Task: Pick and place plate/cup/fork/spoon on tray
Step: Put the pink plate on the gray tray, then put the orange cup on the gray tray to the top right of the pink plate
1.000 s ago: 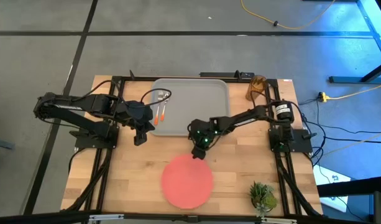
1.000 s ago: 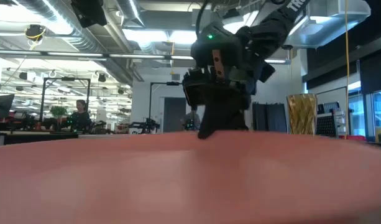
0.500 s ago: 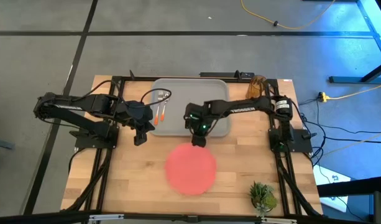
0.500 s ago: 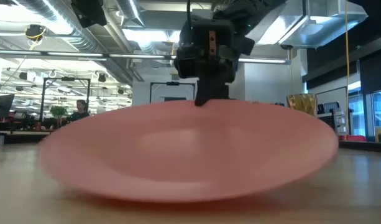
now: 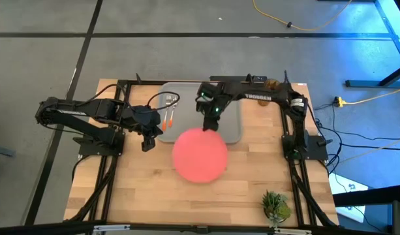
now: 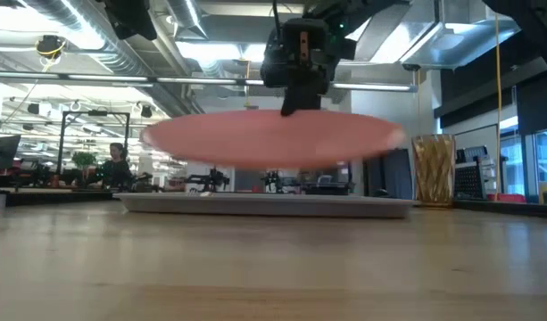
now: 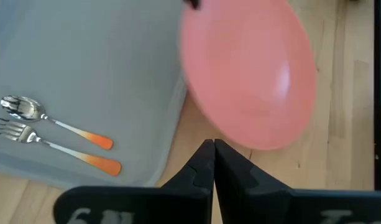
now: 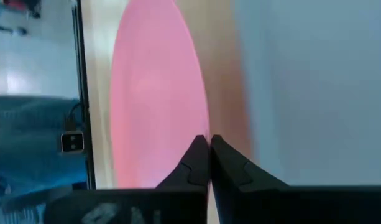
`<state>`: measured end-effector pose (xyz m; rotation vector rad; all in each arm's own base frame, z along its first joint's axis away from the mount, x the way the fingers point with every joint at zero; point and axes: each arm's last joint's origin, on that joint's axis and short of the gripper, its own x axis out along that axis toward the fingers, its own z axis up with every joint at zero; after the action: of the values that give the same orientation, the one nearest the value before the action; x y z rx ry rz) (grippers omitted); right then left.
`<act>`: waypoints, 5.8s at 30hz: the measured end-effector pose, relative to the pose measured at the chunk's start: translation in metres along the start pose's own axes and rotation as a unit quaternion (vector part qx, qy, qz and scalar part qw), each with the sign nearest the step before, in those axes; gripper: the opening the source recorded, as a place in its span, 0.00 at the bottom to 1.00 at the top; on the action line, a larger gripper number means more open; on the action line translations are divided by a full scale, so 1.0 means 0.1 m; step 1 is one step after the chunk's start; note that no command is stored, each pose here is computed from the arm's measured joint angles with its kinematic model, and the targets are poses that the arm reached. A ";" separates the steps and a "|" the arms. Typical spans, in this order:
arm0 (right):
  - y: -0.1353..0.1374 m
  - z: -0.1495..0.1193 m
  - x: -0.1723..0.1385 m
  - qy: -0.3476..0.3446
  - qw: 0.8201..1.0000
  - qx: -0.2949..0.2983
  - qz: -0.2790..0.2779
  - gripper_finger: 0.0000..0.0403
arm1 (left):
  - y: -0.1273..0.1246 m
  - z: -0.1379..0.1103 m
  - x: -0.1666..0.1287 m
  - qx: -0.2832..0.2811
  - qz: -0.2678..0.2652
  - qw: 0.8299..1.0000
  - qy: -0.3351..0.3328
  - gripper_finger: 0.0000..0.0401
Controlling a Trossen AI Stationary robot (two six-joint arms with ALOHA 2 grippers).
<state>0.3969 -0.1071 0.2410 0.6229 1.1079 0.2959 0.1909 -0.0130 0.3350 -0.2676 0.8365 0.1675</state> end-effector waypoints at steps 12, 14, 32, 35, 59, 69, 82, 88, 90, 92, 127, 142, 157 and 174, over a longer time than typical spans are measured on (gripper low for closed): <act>-0.71 0.04 -0.70 -0.093 0.993 0.055 -0.043 0.01 | 0.05 0.02 0.00 -0.031 0.026 0.999 -0.010 0.00; -0.79 0.05 -0.77 -0.111 0.990 0.062 -0.056 0.01 | 0.08 0.03 0.00 -0.048 0.042 0.998 -0.017 0.00; -1.30 0.05 -0.76 -0.133 0.980 0.086 -0.124 0.01 | 0.33 0.18 0.00 -0.113 0.142 0.979 -0.090 0.00; -1.41 0.04 -0.69 -0.123 0.980 0.089 -0.127 0.01 | 0.34 0.18 0.00 -0.116 0.145 0.979 -0.091 0.00; -1.85 -0.09 -0.66 -0.107 0.970 0.138 -0.166 0.01 | 0.34 0.20 0.00 -0.115 0.142 0.978 -0.101 0.00; -1.93 -0.10 -0.58 -0.099 0.969 0.146 -0.172 0.07 | 0.34 0.20 0.00 -0.115 0.142 0.978 -0.100 0.00; -1.93 -0.09 -0.58 -0.105 0.968 0.154 -0.170 0.12 | 0.34 0.20 0.00 -0.115 0.142 0.978 -0.100 0.00; -1.93 -0.09 -0.58 -0.105 0.966 0.156 -0.175 0.07 | 0.34 0.20 0.00 -0.115 0.142 0.978 -0.100 0.00; -1.93 -0.09 -0.58 -0.105 0.967 0.156 -0.174 0.05 | 0.34 0.20 0.00 -0.115 0.142 0.978 -0.100 0.00; -1.93 -0.09 -0.58 -0.106 0.966 0.158 -0.174 0.05 | 0.34 0.20 0.00 -0.115 0.142 0.978 -0.100 0.00; -1.09 0.16 -1.51 -0.012 0.954 0.115 -0.276 0.20 | 0.34 0.20 0.00 -0.115 0.142 0.978 -0.100 0.00; -0.71 -0.10 -1.88 -0.002 0.897 0.232 -0.376 0.20 | 0.34 0.20 0.00 -0.103 0.144 0.979 -0.098 0.00; -0.48 -1.08 -1.95 0.031 0.852 0.301 -0.426 0.20 | 0.34 0.20 0.00 -0.089 0.147 0.980 -0.096 0.00; -0.70 -1.23 -1.84 0.070 0.824 0.321 -0.461 0.20 | 0.34 0.20 0.00 -0.093 0.146 0.980 -0.098 0.00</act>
<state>0.2013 -0.2182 0.2975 0.5737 1.5337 -0.9257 0.1967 0.0258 0.3421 -0.2979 0.6615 0.5419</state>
